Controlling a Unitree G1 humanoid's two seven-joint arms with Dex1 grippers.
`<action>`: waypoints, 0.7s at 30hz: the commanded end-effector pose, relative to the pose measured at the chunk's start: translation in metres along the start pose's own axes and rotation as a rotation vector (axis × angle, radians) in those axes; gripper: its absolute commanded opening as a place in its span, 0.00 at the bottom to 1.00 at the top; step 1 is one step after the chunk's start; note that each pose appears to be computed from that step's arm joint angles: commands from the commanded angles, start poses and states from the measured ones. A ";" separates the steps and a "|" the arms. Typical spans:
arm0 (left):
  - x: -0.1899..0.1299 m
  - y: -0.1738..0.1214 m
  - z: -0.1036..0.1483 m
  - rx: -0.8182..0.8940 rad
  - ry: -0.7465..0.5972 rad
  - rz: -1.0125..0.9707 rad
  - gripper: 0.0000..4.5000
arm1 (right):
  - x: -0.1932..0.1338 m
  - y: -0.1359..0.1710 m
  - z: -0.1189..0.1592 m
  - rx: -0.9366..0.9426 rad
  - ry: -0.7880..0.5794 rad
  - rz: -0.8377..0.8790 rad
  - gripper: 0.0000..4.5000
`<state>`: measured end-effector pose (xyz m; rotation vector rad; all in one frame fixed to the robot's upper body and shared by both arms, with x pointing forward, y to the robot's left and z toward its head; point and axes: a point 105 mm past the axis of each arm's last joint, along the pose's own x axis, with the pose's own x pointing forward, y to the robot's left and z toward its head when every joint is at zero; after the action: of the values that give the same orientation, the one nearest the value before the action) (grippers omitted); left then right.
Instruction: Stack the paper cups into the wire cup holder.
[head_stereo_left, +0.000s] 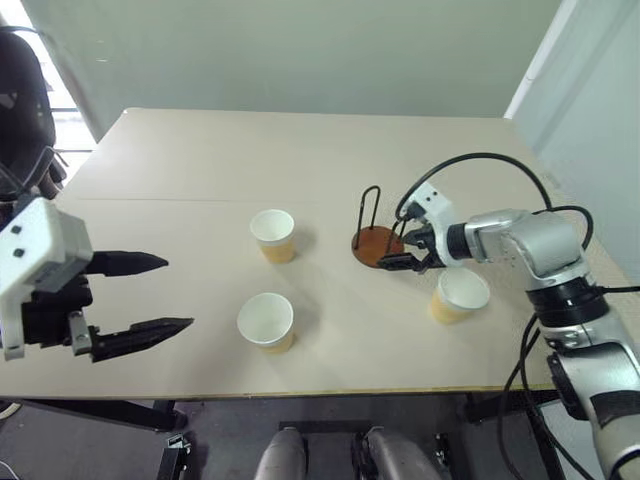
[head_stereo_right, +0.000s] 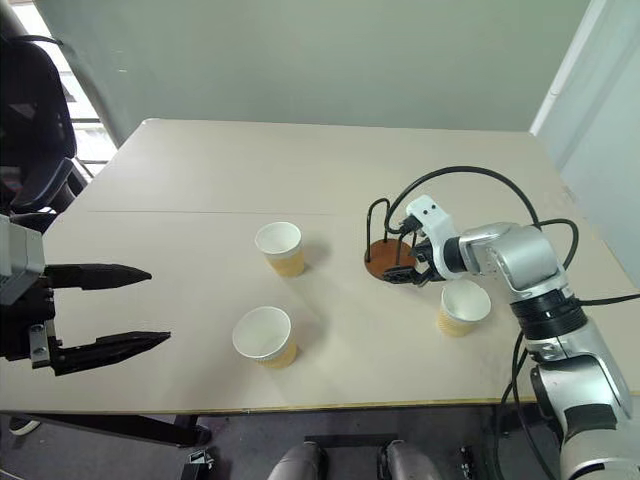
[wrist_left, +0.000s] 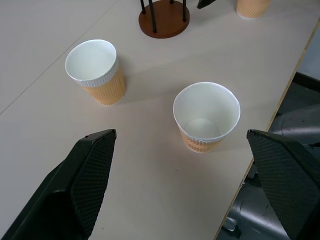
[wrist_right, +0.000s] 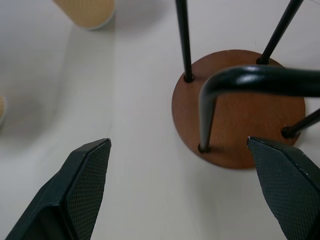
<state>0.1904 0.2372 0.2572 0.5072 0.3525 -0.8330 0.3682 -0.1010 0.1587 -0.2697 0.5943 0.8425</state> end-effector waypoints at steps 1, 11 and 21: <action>-0.005 0.001 0.007 0.031 -0.021 0.042 1.00 | -0.004 -0.006 0.026 -0.036 -0.092 -0.054 1.00; -0.013 0.007 0.016 0.041 -0.069 0.086 1.00 | -0.003 -0.004 0.035 -0.061 -0.120 -0.035 0.47; -0.013 0.009 0.019 0.057 -0.070 0.069 1.00 | -0.011 0.018 0.012 -0.181 -0.041 0.107 0.00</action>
<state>0.1920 0.2396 0.2722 0.5076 0.2781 -0.7953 0.3665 -0.0990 0.1701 -0.3591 0.5178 0.9080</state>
